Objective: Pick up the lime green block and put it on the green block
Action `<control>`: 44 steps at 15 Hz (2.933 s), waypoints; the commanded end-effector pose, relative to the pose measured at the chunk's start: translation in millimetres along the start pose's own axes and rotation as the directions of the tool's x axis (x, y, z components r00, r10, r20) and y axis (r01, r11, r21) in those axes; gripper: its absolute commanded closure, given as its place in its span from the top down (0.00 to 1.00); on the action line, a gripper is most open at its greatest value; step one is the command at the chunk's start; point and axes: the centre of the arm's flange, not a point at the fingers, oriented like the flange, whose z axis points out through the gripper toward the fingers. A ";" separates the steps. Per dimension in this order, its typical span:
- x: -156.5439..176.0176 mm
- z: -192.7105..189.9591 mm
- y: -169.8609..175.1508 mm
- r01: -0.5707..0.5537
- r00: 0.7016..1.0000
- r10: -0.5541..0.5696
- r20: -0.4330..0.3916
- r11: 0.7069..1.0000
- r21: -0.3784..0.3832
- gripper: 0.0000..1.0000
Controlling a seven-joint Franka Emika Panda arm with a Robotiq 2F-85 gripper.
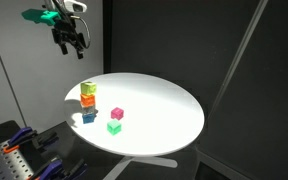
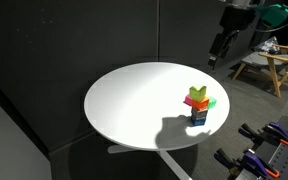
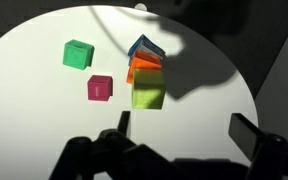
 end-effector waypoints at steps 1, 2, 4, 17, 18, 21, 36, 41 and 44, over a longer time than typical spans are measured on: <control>30.4 -8.1 15.1 -0.087 0.996 0.088 -0.027 0.995 0.052 1.00; 35.2 -9.0 20.5 -0.112 0.993 0.114 -0.031 0.992 0.060 1.00; 44.7 -10.6 34.3 -0.170 0.984 0.173 -0.041 0.983 0.074 1.00; 69.0 27.1 69.3 -0.374 0.925 0.366 0.098 0.925 0.072 1.00; 70.1 32.1 69.2 -0.380 0.922 0.372 0.112 0.923 0.068 1.00; 73.1 45.9 67.6 -0.382 0.918 0.371 0.141 0.923 0.055 1.00; 44.2 90.9 51.3 -0.237 0.953 0.237 0.189 0.971 -0.021 1.00; 48.8 99.3 51.7 -0.247 0.945 0.247 0.212 0.969 -0.029 1.00; 48.8 99.8 51.7 -0.247 0.945 0.247 0.213 0.969 -0.029 1.00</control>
